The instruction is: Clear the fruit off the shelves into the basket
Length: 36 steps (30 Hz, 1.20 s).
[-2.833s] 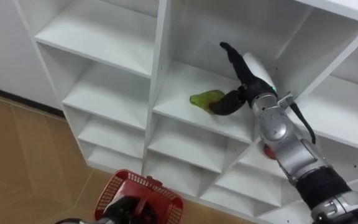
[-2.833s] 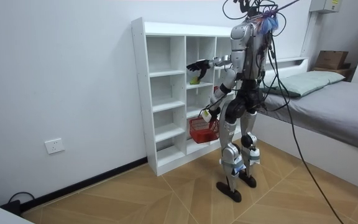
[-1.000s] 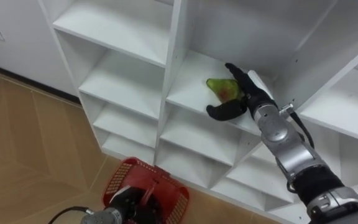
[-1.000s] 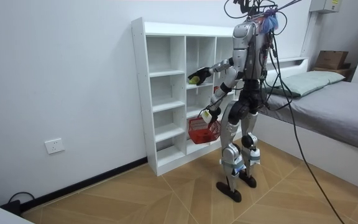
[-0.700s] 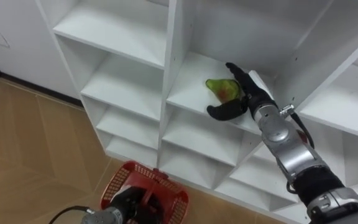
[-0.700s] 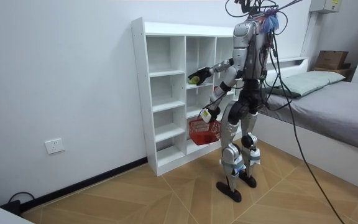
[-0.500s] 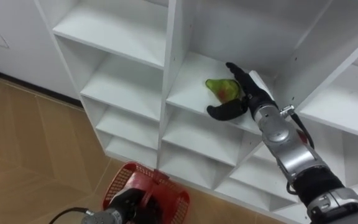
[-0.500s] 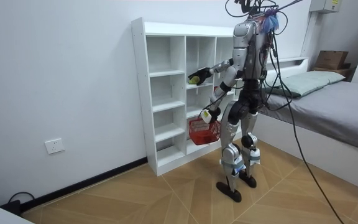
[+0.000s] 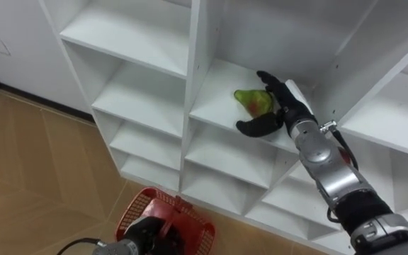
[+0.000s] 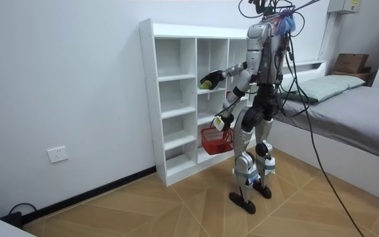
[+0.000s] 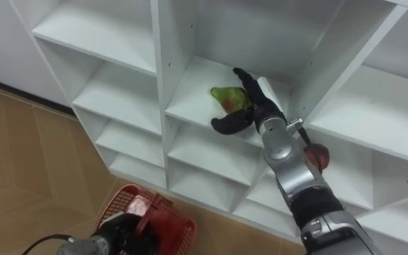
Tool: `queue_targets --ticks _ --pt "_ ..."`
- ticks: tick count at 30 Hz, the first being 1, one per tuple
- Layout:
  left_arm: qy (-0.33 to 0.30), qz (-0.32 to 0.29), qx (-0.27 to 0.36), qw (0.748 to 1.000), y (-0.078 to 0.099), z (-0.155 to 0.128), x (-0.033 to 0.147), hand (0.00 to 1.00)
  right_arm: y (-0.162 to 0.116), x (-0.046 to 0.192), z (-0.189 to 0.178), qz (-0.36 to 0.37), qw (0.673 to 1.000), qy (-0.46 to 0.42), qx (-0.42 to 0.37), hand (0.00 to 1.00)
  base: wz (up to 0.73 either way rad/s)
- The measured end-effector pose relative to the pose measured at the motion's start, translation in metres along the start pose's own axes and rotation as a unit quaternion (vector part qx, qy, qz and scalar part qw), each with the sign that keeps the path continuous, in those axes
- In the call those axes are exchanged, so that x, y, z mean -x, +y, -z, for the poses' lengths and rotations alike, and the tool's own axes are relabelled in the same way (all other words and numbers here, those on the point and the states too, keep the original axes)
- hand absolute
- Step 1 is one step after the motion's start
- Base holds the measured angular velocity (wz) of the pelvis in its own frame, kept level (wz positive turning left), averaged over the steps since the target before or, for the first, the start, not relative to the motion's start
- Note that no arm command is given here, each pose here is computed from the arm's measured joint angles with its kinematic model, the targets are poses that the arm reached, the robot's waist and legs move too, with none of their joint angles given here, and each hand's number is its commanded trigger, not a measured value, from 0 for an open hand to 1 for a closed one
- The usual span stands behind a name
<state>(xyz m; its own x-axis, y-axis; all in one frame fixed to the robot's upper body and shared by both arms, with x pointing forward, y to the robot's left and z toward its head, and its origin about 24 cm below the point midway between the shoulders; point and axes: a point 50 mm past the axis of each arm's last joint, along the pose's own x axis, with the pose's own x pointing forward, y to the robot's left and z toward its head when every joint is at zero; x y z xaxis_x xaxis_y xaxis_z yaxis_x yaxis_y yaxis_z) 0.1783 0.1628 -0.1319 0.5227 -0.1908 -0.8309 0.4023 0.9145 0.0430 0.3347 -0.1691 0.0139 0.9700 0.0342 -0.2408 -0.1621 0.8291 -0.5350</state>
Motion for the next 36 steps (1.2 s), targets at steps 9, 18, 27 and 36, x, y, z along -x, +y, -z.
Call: queue_targets --ticks 9,18,27,36 --pt "0.007 0.000 0.001 1.000 -0.0004 0.0033 -0.0001 1.00 -0.0061 -0.0002 0.0034 0.015 1.000 0.005 -0.001 1.00 0.00" --pt "0.010 0.000 0.002 1.000 -0.0004 0.0046 -0.0001 1.00 -0.0049 -0.0001 0.0053 0.005 0.999 0.012 -0.031 1.00 0.00" --pt "0.010 0.000 0.002 1.000 -0.0003 0.0045 -0.0001 1.00 -0.0055 -0.0002 0.0059 -0.001 0.999 0.013 -0.037 1.00 -0.01" --pt "0.010 0.000 0.002 1.000 0.0001 0.0048 0.0000 1.00 -0.0049 -0.0002 0.0054 -0.003 0.999 0.012 -0.037 1.00 0.00"
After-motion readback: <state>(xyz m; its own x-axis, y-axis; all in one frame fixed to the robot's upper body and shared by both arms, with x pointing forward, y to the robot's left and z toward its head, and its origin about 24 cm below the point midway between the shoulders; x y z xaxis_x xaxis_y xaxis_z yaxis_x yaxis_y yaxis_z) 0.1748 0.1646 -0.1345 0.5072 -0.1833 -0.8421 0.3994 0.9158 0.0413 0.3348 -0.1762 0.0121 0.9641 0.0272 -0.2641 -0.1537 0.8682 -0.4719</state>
